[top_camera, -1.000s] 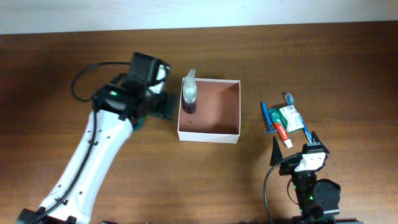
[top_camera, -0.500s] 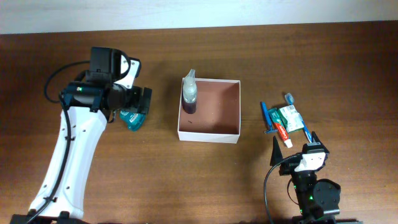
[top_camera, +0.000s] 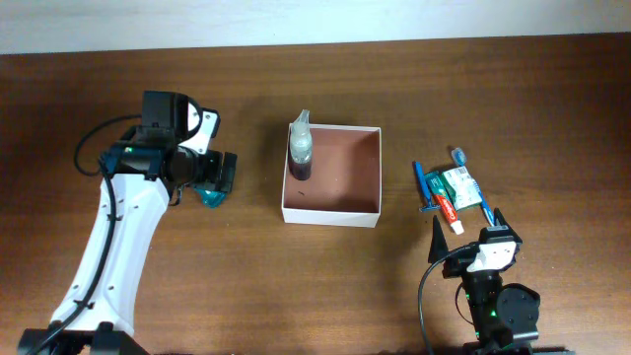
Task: Pack container
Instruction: 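Move the left gripper back to the teal mouthwash bottle, then close the left gripper on the mouthwash bottle's cap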
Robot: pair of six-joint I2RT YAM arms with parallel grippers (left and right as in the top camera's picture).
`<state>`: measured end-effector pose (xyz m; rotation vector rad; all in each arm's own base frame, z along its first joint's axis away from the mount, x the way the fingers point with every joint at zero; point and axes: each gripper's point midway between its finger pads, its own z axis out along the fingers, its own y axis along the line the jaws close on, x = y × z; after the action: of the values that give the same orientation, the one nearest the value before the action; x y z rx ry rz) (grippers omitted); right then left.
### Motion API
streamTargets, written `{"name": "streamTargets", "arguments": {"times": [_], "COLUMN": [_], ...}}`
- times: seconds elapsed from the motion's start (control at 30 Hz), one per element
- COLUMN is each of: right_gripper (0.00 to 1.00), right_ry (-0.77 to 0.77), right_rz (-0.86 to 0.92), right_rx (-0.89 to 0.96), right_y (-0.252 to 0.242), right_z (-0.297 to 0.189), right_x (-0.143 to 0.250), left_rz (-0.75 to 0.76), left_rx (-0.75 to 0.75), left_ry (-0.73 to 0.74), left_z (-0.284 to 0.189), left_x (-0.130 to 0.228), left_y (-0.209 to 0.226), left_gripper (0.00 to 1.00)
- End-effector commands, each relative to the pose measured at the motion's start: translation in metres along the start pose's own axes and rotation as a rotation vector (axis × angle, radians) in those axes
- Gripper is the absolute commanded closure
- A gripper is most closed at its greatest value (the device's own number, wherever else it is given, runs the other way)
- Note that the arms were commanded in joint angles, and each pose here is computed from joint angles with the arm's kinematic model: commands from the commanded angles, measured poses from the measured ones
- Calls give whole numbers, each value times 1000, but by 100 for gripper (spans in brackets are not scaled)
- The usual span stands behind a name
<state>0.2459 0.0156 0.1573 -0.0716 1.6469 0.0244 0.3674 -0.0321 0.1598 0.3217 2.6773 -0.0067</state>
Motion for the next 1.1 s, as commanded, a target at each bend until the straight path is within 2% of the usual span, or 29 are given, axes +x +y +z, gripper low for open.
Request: {"name": "streamTargets", "arguments": {"times": [0.0,0.37,0.5,0.83,1.07], "right_gripper": [2,2,2,2,2], "right_ry": [3,3,3,3,3], "right_rz": [4,4,3,4,4], "right_rx": [-7,-7,-7,-7,-7], "right_y": [2,2,2,2,2], "right_z": [0,0,0,0,0], "right_x": [2,2,2,2,2], "left_rz": [13,11,4,-19,-18], "left_rx": [13,23,6,-8,-16], "left_ry": [-2,65,60,-11,-59], "left_z": [3,34,37,19,2], "left_x": [0,7,4,-14,-20], "left_y": [-1,-1,4,8,9], "left_gripper": [1,5,21,25,40]}}
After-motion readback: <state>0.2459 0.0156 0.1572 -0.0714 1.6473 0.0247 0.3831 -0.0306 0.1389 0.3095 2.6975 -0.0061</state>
